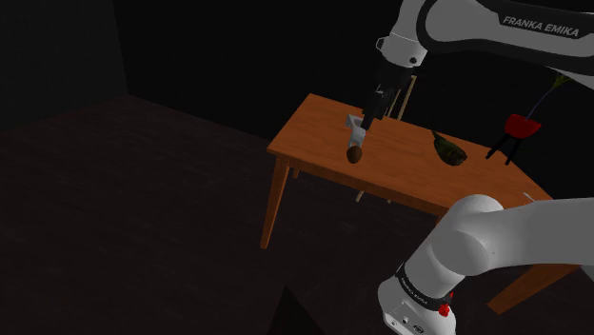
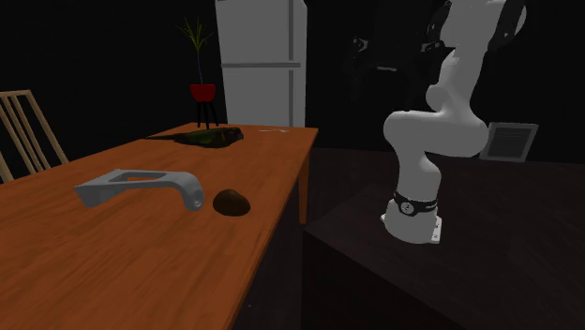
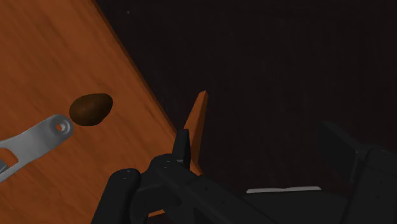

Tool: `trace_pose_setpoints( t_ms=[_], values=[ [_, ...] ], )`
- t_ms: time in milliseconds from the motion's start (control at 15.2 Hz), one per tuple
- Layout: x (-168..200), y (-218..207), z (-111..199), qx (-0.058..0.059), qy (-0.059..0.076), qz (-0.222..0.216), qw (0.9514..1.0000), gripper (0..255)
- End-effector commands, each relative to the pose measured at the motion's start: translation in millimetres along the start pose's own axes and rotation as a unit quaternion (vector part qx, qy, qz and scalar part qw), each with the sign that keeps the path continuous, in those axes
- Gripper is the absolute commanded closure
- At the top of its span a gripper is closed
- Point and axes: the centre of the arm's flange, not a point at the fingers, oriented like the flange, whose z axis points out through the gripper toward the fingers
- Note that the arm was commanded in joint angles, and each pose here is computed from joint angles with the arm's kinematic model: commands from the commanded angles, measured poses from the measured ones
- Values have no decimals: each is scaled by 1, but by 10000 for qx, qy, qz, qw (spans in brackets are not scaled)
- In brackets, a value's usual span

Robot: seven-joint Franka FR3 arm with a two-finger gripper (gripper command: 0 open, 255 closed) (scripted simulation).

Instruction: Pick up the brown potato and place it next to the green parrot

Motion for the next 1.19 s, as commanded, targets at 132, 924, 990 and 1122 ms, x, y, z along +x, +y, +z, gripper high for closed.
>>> trace_pose_setpoints(
  t_ms=[132,924,990,1122],
  values=[
    [11,11,19,-48,42,368,9993,0],
    [62,97,132,-330,294,2549,9659,0],
    [64,106,141,-353,314,2727,9609,0],
    [69,123,159,-399,355,3079,9499,0]
  ],
)
